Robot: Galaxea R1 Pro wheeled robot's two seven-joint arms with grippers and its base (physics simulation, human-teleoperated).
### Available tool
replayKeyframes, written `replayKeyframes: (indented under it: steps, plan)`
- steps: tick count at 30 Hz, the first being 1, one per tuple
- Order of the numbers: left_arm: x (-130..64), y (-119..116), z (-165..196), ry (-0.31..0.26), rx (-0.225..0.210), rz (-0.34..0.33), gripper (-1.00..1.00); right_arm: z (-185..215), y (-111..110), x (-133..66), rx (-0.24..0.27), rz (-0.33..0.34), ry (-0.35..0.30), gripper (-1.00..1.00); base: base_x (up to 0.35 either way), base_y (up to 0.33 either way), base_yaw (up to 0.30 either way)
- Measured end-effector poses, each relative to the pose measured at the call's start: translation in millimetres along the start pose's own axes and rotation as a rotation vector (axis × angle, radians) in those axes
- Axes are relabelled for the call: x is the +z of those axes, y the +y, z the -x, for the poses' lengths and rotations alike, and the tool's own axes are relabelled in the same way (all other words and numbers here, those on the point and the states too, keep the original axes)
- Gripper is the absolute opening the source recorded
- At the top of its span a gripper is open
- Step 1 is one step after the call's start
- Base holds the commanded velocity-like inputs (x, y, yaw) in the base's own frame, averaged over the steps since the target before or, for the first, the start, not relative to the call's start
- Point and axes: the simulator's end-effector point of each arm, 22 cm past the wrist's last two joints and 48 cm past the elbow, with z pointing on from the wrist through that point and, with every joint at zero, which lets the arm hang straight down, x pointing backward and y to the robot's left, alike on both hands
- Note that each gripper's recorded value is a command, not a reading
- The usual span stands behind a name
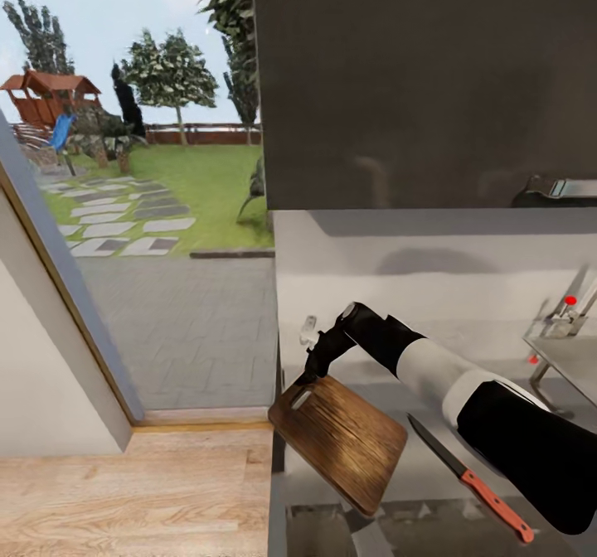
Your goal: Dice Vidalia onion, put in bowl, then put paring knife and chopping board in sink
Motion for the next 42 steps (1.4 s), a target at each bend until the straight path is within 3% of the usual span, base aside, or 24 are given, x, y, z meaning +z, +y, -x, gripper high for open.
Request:
replayKeyframes:
  steps: [42]
  plan:
    - [-0.7, 2, -26, 0.068, 0.002, 0.006, 1.00, -29, -1, 32.9, 0.039, 0.049, 0.030, 1.00, 0.013, -0.013, 0.000]
